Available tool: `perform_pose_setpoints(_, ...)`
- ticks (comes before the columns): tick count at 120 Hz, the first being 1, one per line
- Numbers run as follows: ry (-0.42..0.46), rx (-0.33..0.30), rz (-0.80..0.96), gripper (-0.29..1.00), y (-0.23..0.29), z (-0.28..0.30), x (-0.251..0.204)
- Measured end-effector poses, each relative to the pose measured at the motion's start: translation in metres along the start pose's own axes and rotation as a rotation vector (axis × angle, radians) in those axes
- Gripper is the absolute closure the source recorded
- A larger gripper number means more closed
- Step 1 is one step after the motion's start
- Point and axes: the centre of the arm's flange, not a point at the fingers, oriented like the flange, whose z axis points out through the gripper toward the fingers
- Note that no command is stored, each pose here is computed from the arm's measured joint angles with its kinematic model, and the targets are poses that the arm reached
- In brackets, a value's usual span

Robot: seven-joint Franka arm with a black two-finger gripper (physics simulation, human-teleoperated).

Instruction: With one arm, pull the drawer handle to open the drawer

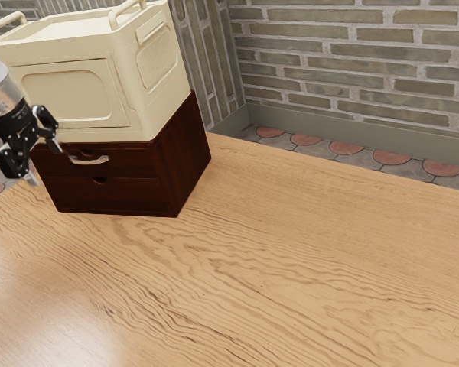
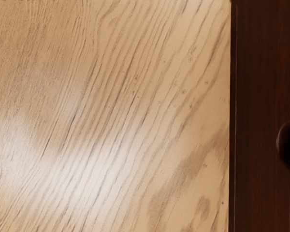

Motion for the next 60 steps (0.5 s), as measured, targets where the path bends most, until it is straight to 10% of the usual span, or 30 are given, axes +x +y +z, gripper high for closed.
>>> perform_pose_setpoints(60,-0.007,-0.053,-0.004,0.00,0.018,0.027,-0.039)
